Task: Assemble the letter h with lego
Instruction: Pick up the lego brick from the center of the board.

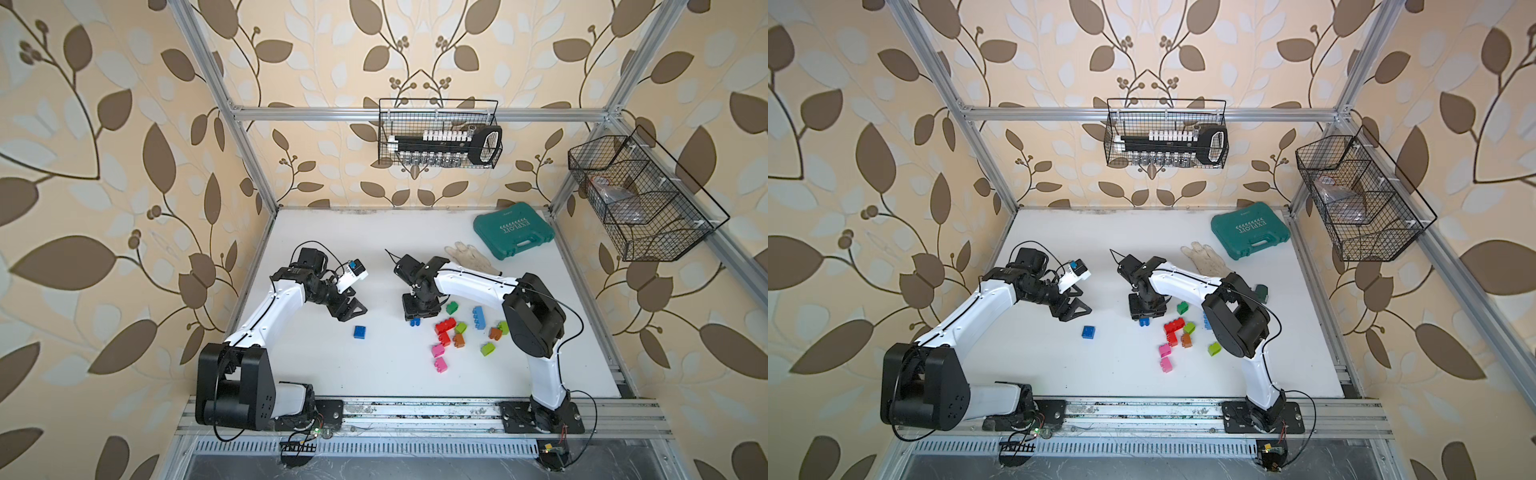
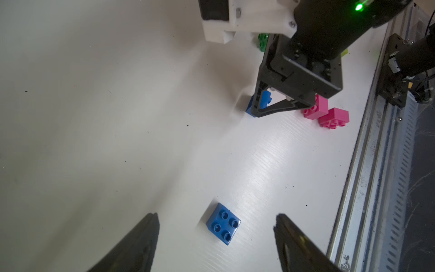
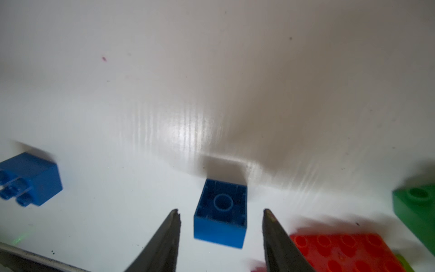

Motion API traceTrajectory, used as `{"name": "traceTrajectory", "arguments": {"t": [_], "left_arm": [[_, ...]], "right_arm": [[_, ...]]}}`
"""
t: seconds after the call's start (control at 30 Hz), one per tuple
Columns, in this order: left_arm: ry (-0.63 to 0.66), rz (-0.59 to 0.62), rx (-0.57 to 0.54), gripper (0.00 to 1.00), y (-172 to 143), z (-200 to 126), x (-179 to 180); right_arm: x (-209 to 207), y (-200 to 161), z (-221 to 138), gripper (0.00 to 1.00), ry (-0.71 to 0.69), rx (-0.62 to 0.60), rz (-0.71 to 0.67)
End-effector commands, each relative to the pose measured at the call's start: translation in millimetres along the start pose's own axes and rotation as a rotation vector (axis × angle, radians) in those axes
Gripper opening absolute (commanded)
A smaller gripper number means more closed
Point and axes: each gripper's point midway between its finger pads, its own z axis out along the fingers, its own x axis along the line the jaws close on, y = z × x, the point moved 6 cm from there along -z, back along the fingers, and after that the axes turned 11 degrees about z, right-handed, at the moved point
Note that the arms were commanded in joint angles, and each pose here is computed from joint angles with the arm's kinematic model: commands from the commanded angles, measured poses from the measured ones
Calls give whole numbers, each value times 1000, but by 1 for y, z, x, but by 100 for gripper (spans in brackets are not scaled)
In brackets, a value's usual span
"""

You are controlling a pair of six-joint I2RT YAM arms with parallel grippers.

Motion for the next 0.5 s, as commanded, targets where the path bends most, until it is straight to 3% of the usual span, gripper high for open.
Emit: {"name": "traceTrajectory", "arguments": {"t": [0.0, 0.13, 0.27, 0.47], "left_arm": [[-6, 21, -78, 81, 9, -8, -7], [-25, 46, -131, 82, 15, -7, -8], [-39, 105, -164, 84, 27, -9, -11], [-87, 197, -183, 84, 47, -4, -17]], "right_arm": [[4, 3, 6, 44, -10, -13, 48], [11, 1, -7, 38, 96, 3, 90], [14, 1, -30, 28, 387, 39, 247], [11, 2, -67, 28, 723, 80, 409]]}}
